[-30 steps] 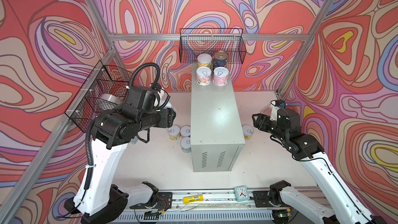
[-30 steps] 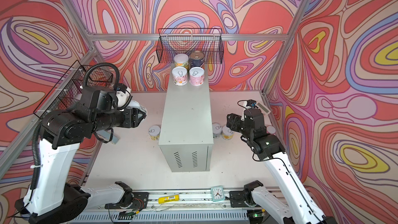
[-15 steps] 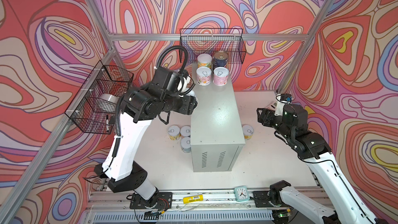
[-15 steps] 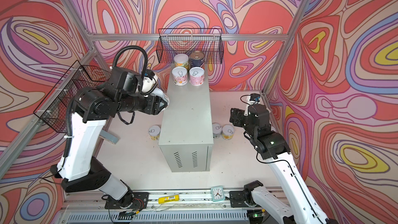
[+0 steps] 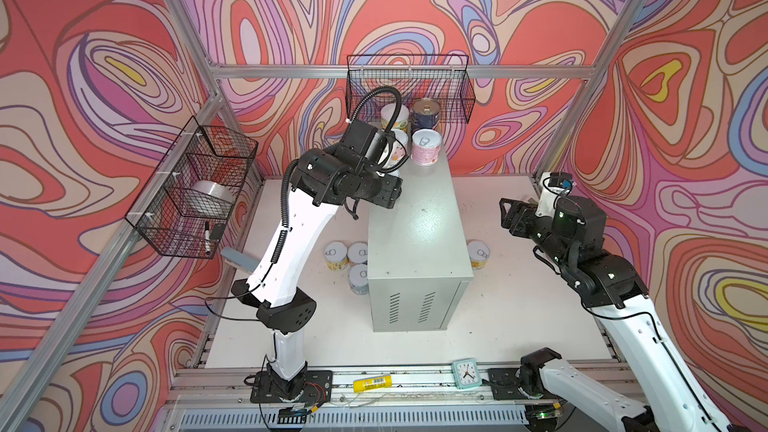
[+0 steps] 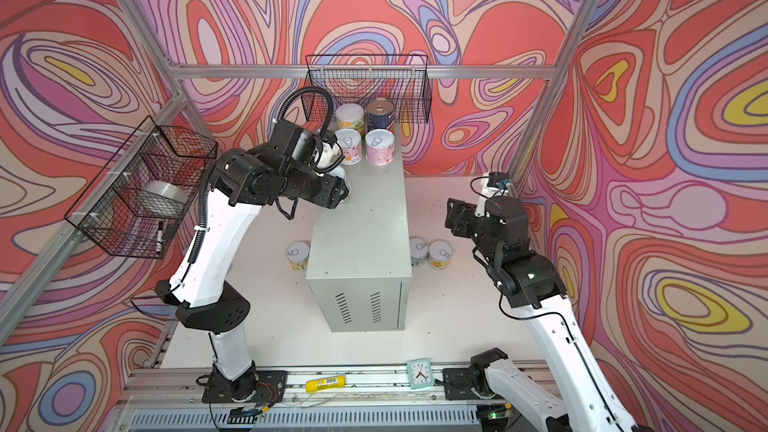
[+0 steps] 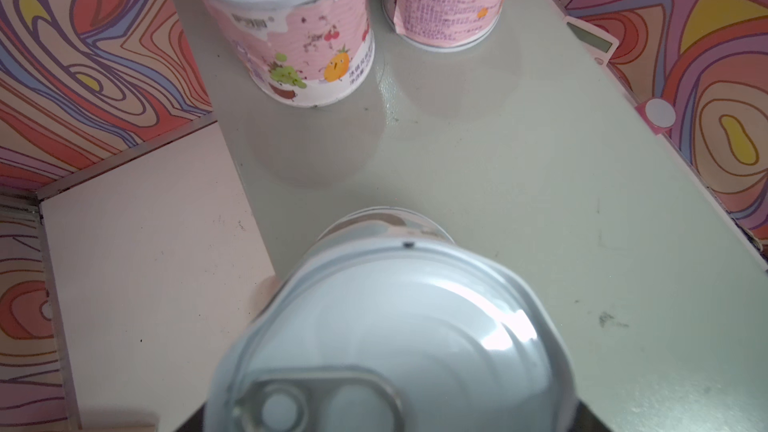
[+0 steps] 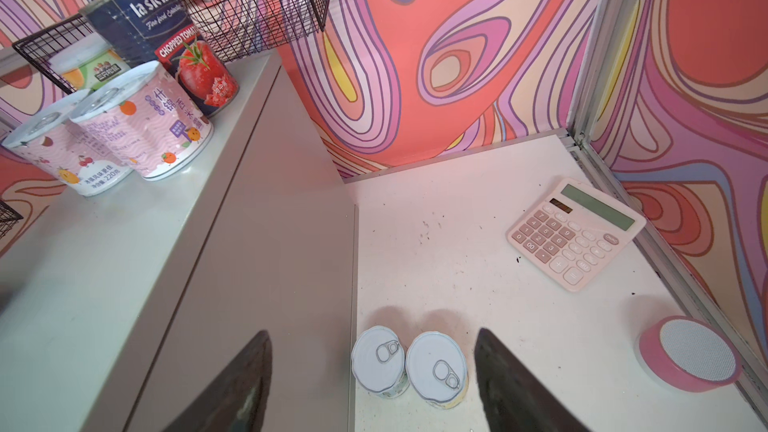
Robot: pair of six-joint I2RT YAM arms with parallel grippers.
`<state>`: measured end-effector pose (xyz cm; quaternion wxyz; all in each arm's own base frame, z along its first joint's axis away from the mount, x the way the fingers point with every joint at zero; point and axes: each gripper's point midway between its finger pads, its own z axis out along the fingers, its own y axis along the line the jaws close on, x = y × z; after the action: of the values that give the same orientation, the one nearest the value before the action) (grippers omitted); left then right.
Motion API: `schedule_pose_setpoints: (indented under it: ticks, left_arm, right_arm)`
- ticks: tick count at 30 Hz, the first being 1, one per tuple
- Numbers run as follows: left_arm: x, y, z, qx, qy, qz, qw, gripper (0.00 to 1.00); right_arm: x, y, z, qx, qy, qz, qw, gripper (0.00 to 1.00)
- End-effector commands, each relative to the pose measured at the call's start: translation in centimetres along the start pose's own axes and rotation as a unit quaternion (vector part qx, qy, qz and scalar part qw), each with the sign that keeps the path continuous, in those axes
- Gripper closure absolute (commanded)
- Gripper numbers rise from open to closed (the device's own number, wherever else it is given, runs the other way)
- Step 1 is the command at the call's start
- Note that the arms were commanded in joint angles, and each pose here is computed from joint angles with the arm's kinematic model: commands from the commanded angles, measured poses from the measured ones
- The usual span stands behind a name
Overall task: Place and organize the canned foods onto the counter
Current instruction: 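Carry the can with the left gripper over the cabinet top, then lower the can before the pink cans and open the left gripper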
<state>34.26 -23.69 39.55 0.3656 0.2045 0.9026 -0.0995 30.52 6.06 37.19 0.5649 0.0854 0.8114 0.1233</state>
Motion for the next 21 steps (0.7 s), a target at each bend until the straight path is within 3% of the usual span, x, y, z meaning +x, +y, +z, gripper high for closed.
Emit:
schedule_pose_setpoints:
  ticks: [1,4,5,6,7,12,21]
  left_arm:
    - [-1.4,0.0,-0.5,0.000,-0.029,0.006,1.000,0.83]
    - [-1.3,-0.3,0.0,0.005,-0.024,0.007,1.000,0.46]
    - [-1.3,-0.3,0.2,0.005,-0.024,0.007,1.000,0.39]
    - [-1.2,-0.3,0.5,0.002,-0.022,0.007,1.000,0.14]
    - [-1.1,-0.2,0.8,-0.001,-0.021,0.007,1.000,0.03]
    - [-1.4,-0.4,0.8,0.005,-0.028,0.008,1.000,0.00]
    - [-0.9,0.3,-3.0,0.006,-0.079,0.001,0.997,0.00]
  right_arm:
    - [-1.3,0.5,0.0,-0.008,-0.017,0.001,1.000,0.21]
    - [-1.3,0.7,0.3,-0.013,-0.016,0.005,1.000,0.21]
    - [-1.3,0.7,0.4,-0.013,-0.017,0.005,1.000,0.21]
    - [-1.3,0.8,0.4,-0.014,-0.018,0.005,1.000,0.22]
    - [-1.4,0.8,0.3,-0.015,-0.020,0.005,1.000,0.21]
    - [-1.9,1.1,0.2,-0.022,-0.025,0.007,0.999,0.22]
    - [-2.7,1.7,-0.2,-0.032,-0.028,0.015,0.999,0.23]
